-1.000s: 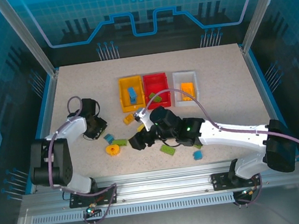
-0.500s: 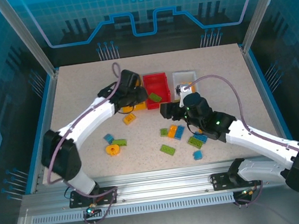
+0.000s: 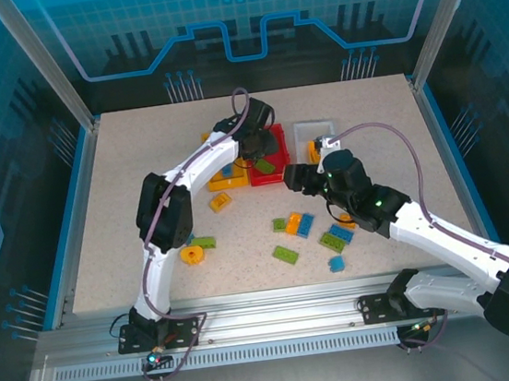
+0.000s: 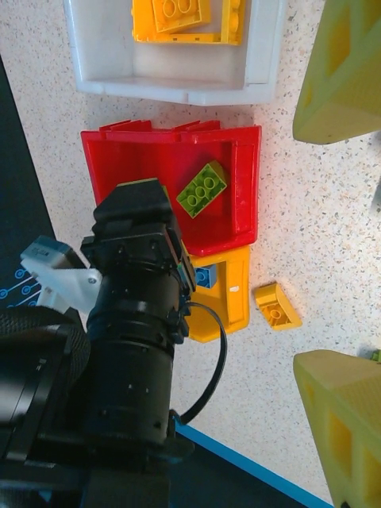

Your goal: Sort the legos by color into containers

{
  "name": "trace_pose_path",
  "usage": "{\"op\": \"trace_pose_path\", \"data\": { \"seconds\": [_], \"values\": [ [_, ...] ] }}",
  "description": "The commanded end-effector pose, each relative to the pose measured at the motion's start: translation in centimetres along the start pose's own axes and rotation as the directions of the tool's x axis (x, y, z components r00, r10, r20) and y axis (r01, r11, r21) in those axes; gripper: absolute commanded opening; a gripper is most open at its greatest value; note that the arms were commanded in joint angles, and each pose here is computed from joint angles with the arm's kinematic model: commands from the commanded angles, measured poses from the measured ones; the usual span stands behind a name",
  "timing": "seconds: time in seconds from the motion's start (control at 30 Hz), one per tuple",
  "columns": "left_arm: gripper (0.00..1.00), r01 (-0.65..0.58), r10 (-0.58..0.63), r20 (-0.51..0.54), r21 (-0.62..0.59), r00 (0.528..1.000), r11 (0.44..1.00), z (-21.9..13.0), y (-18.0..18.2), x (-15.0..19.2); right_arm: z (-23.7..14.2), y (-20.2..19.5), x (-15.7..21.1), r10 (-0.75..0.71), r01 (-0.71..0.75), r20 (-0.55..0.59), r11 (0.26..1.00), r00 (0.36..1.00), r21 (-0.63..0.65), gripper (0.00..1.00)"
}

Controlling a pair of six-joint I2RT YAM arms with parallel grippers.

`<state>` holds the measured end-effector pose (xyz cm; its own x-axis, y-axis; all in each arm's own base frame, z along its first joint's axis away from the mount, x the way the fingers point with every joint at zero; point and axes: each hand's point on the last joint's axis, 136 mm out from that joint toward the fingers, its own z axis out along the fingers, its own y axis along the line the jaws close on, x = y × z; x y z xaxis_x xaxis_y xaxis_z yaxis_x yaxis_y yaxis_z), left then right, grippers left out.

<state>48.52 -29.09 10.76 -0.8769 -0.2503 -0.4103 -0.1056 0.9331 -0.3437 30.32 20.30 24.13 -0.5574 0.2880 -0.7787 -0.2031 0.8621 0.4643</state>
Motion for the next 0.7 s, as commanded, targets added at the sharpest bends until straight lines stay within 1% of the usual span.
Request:
{"op": "trace_pose_path", "data": {
  "seconds": [0.0,0.07,0.17,0.23,0.37,0.47,0.53,0.6,0.67],
  "values": [
    [0.46,-0.005,0.005,-0.054,-0.012,0.999,1.000,0.6,0.3,0.4,-0.4,-0.6,0.2,0.019,-0.019,-0.006,1.000,1.000,0.002,0.71],
    [0.50,-0.006,0.005,-0.060,-0.012,0.998,1.000,0.7,0.3,0.4,-0.4,-0.6,0.3,0.017,-0.017,-0.011,1.000,1.000,0.002,0.71],
    [0.56,-0.010,0.009,-0.052,-0.008,0.999,1.000,-0.1,0.1,0.3,-0.4,-0.7,0.5,0.014,-0.014,-0.020,1.000,1.000,0.003,0.72],
    [0.59,-0.009,0.009,-0.039,-0.002,0.999,1.000,-0.9,0.0,-0.1,-0.5,-0.7,0.6,0.011,-0.010,-0.025,1.000,1.000,0.004,0.72],
    [0.58,-0.009,0.009,0.006,0.040,1.000,0.999,-3.8,-0.9,-1.0,-0.9,-0.9,0.6,-0.004,0.004,-0.027,1.000,1.000,0.008,0.71],
    [0.57,0.002,-0.006,0.050,0.080,0.999,0.997,-6.4,-1.4,-1.7,-1.3,-1.6,0.9,-0.021,0.022,-0.038,0.999,0.999,0.039,0.72],
    [0.56,0.004,-0.013,0.079,0.112,0.997,0.994,-8.4,-1.9,-1.9,-1.7,-2.5,1.5,-0.035,0.039,-0.057,0.996,0.998,0.075,0.71],
    [0.56,0.006,-0.022,0.107,0.148,0.994,0.989,-10.4,-2.4,-1.9,-2.2,-3.9,2.1,-0.030,0.042,-0.084,0.989,0.996,0.144,0.70],
    [0.55,-0.002,-0.024,0.130,0.195,0.991,0.981,-12.5,-3.0,-1.3,-3.2,-6.3,3.2,0.009,0.026,-0.129,0.963,0.992,0.269,0.68]
  ]
}}
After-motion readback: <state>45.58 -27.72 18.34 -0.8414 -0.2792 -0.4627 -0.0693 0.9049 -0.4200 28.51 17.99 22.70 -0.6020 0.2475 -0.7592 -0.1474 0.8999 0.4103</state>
